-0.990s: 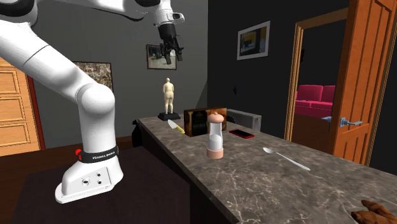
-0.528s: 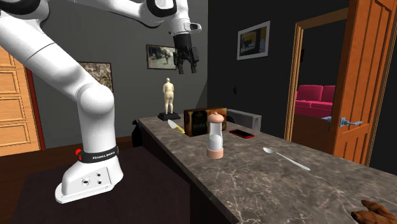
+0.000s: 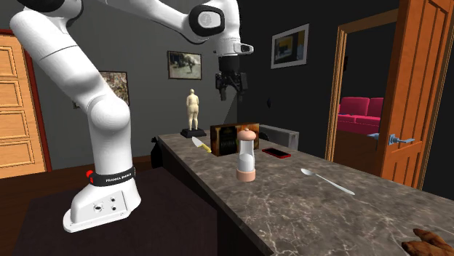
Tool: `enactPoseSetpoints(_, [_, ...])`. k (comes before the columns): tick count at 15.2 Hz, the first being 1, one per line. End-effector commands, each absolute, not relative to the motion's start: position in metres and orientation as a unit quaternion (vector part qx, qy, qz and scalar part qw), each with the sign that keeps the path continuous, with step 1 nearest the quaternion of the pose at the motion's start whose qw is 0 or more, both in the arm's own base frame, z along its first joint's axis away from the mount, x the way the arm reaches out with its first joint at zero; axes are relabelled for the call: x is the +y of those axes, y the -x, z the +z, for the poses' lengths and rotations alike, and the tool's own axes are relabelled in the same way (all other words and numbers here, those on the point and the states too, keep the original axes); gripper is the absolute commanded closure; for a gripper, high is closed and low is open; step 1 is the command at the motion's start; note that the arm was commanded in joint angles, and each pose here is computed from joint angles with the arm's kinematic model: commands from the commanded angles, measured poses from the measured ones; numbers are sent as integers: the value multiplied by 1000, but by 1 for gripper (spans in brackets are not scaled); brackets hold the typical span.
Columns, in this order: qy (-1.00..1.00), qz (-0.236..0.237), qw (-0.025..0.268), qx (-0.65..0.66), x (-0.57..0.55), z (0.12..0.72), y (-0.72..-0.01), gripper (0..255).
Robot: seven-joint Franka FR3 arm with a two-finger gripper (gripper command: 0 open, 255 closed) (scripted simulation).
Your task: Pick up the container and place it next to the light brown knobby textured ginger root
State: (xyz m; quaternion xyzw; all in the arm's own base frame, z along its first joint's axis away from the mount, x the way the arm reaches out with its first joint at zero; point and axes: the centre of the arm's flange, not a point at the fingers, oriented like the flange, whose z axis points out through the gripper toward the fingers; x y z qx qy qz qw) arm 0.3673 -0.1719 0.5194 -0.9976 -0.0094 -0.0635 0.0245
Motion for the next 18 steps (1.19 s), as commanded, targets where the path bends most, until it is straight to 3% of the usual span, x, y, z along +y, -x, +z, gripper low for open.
enactPoseSetpoints(1, [998,-59,34,-8,-193,501,-373,0])
enactPoseSetpoints(8, [997,-44,67,-3,-266,435,-395,0])
enactPoseSetpoints(18, [997,-44,68,-3,-261,395,-399,0])
